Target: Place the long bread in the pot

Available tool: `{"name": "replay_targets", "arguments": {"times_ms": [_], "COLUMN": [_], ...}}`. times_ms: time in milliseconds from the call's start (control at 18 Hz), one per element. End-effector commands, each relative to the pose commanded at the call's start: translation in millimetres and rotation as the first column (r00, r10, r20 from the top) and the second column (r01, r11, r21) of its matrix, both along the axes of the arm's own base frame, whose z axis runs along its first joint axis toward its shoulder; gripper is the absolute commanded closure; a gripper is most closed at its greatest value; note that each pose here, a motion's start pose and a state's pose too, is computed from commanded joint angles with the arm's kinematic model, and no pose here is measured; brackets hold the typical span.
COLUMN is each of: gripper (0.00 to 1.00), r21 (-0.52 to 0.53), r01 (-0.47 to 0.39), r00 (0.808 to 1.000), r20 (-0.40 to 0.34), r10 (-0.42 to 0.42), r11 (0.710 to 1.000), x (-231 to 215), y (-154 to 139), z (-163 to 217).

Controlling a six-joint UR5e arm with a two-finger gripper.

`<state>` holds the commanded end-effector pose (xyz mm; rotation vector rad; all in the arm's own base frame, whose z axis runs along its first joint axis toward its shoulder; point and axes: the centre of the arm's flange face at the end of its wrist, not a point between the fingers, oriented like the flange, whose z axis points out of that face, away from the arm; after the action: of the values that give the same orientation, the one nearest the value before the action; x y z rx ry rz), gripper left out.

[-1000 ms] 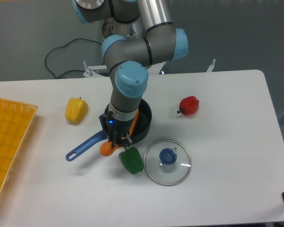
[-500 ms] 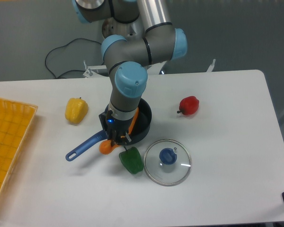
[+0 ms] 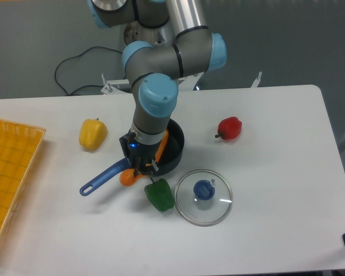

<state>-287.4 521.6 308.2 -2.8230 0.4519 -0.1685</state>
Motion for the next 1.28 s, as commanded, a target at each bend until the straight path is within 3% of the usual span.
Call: {"name": "replay_targets", "arguments": {"times_ms": [1278], "gripper": [0.83], "r21": [-0.004], "r01": [0.043], "r00": [0.999], "r20": [0.002], "r10": [-0.043], "r11": [0.999], "x": [12], "y": [-11], "z": [-4]}}
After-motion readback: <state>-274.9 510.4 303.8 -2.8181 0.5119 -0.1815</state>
